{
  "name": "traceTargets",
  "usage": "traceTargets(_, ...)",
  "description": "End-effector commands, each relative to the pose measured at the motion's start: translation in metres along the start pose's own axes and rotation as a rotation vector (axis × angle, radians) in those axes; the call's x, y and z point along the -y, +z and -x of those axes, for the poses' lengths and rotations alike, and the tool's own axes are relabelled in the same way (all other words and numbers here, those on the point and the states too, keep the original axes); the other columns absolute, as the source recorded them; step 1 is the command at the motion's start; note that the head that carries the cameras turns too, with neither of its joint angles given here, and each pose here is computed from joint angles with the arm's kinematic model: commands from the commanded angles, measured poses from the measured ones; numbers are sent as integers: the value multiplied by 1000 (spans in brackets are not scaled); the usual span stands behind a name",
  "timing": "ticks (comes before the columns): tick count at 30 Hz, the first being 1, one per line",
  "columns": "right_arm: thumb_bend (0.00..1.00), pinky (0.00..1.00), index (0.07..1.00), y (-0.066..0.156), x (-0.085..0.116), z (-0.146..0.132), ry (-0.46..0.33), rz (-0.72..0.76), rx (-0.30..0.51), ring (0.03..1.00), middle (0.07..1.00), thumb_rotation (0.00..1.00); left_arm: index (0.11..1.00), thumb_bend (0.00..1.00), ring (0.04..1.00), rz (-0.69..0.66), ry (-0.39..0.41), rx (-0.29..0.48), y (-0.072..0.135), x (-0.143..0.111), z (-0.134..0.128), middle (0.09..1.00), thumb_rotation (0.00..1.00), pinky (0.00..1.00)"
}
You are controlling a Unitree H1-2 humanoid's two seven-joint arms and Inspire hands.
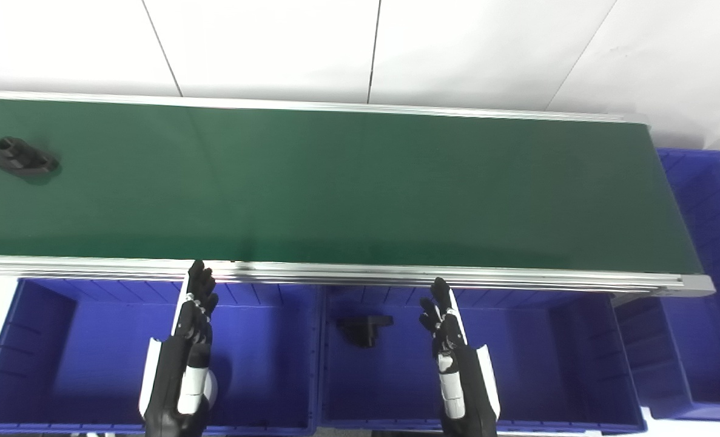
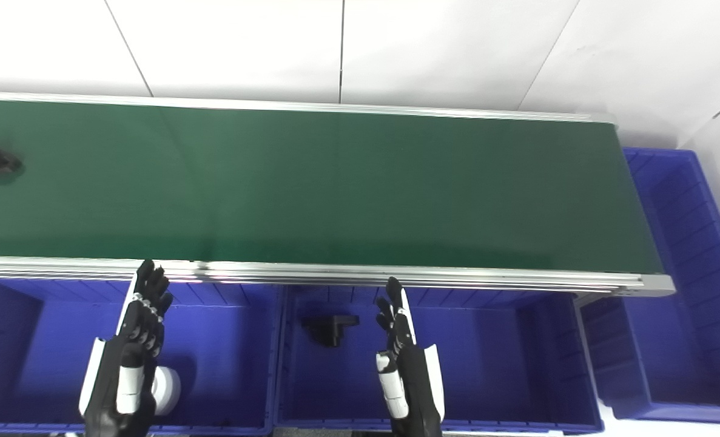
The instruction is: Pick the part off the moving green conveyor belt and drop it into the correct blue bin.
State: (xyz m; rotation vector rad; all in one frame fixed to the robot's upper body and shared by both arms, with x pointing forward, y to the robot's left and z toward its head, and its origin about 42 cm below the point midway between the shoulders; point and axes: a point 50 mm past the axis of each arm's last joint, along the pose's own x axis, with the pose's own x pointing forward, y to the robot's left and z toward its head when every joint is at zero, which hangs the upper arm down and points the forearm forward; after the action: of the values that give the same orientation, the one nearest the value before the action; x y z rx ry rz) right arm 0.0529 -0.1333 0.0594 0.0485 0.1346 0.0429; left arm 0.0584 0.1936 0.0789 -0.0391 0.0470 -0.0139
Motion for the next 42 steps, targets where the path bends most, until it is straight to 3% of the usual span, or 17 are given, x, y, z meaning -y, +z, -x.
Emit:
traceTargets(1, 814, 947, 1000, 10, -17, -4, 1, -46, 40, 964, 1000, 1000, 1000, 767, 1000, -24, -19, 61, 6, 0, 2, 1000, 949, 1000)
traceTargets(42, 812, 944, 1000, 7, -18, -1, 3, -43, 37, 962, 997, 1000, 1000, 795, 1000, -50, -44, 74, 4, 0, 4, 1000, 940, 1000)
